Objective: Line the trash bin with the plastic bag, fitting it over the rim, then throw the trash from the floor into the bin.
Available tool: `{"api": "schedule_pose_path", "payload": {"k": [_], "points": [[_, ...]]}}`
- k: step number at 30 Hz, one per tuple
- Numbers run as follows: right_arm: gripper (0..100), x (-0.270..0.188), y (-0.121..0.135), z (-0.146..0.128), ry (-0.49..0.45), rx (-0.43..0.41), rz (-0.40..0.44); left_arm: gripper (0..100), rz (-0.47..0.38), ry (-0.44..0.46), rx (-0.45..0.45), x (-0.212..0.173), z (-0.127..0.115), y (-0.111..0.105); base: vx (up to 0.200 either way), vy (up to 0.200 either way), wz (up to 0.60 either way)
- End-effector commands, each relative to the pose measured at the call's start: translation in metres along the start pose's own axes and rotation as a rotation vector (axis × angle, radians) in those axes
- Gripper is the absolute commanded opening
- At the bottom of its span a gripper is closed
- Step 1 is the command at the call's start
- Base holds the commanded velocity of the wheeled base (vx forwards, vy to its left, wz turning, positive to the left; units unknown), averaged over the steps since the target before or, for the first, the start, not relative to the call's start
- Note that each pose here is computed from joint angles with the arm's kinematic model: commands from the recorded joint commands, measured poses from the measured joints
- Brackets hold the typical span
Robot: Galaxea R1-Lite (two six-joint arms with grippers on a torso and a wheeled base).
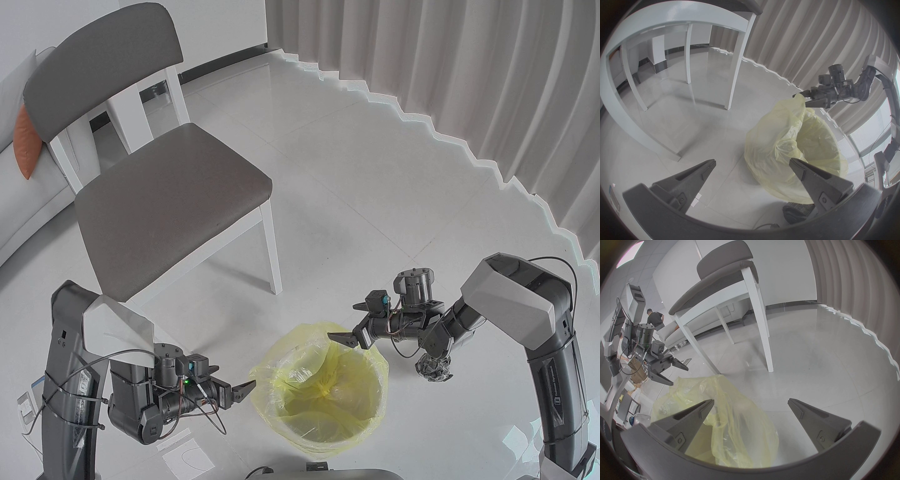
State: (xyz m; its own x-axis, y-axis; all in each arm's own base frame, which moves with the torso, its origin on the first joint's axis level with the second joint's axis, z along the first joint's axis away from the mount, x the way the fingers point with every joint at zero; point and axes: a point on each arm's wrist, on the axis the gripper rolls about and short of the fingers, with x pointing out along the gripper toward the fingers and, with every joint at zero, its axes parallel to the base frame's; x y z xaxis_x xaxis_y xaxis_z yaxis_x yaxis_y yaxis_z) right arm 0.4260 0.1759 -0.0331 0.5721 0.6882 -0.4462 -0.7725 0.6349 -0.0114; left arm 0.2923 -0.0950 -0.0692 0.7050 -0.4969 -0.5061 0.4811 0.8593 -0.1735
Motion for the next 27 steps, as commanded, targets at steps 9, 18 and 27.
{"api": "schedule_pose_path", "payload": {"k": [9,18,27], "points": [[100,0.009,-0.01,-0.015,0.035,0.02,-0.006,100,0.004,-0.013,0.006,-0.001,0.001,0.0,0.0,0.0,0.0],[100,0.014,-0.022,-0.023,0.071,0.042,-0.015,100,0.012,-0.023,0.005,0.0,0.003,0.002,0.0,0.0,0.0],[100,0.002,-0.046,-0.029,0.089,0.068,-0.061,100,0.027,-0.044,-0.001,-0.001,0.008,0.004,0.0,0.0,0.0]]}}
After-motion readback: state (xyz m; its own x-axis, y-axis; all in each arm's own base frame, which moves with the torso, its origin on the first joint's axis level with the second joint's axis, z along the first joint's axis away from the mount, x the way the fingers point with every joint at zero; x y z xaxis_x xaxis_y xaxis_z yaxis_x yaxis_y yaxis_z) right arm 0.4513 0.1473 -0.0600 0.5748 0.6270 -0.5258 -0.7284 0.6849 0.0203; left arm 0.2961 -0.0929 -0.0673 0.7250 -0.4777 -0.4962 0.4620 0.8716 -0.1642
